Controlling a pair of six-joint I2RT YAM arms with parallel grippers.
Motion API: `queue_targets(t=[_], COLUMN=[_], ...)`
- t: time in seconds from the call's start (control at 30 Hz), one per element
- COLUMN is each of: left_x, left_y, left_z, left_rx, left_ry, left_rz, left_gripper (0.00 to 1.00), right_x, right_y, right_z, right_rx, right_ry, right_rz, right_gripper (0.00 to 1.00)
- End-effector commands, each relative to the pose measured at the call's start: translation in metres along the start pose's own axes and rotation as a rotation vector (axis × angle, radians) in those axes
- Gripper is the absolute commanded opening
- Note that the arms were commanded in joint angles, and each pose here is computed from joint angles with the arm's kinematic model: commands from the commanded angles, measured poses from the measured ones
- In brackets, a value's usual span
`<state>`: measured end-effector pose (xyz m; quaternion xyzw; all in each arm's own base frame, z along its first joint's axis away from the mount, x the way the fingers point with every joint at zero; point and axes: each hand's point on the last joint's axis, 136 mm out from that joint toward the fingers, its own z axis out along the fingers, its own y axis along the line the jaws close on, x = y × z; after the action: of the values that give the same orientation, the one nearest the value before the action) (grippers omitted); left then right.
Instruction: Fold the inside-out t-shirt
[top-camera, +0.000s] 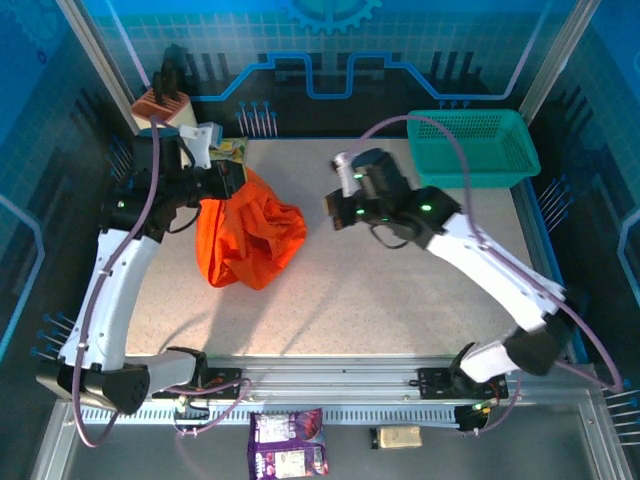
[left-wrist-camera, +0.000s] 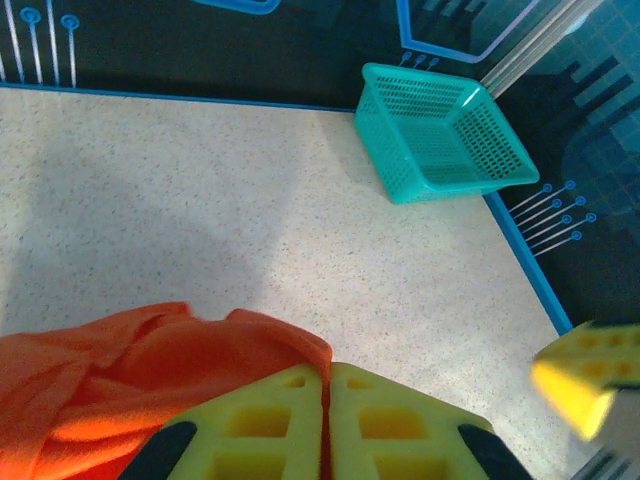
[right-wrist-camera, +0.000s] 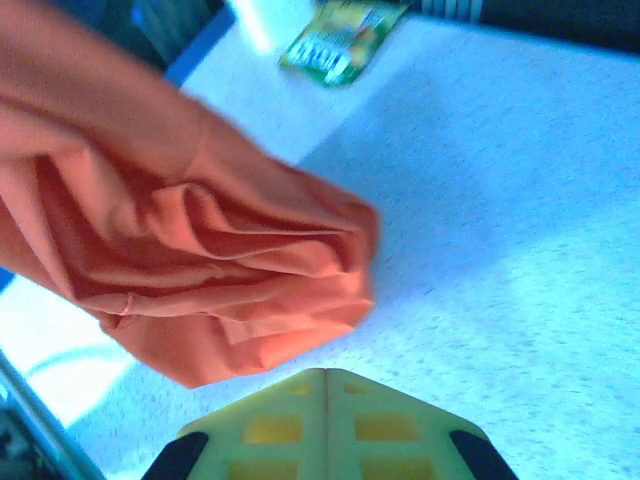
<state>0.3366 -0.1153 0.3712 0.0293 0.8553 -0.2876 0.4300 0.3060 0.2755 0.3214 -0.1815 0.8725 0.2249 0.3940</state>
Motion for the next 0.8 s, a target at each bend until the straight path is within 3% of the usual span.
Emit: queue_targets(t=[0.0, 0.17, 0.33, 0.53, 0.7, 0.77], left_x=[0.021, 0.07, 0.102, 0.114, 0.118, 0.12], left_y=[-0.006, -0.054, -0.075, -0.066, -0.062, -0.059], left_z=[0.033, 0.099, 0.142, 0.154, 0.153, 0.153], left_rx=[0.063, 0.184, 0.248, 0.229, 0.214, 0.2], left_ry=[0.134, 0.347, 0.461, 0.498, 0.503, 0.503], left_rz=[-0.003, 0.073, 0.089, 0.087, 0.095, 0.099], left_gripper=[0.1, 0.08, 0.07, 0.08, 0.11, 0.16], right_x=[0.03, 0.055, 0.092, 0.137, 0.162, 0.163], right_y=[-0.042, -0.04, -0.023, -0.011, -0.015, -0.011], right_z=[0.003, 0.02, 0.061, 0.098, 0.125, 0.13], right_rx=[0.048, 0.004, -0.142, -0.2, -0.179, -0.191], right_ry=[0.067, 0.099, 0.159, 0.229, 0.307, 0.315], right_rz=[0.114, 0.123, 0.135, 0.117, 0.138, 0.134], right_gripper=[0.0, 0.03, 0.36, 0.52, 0.53, 0.32])
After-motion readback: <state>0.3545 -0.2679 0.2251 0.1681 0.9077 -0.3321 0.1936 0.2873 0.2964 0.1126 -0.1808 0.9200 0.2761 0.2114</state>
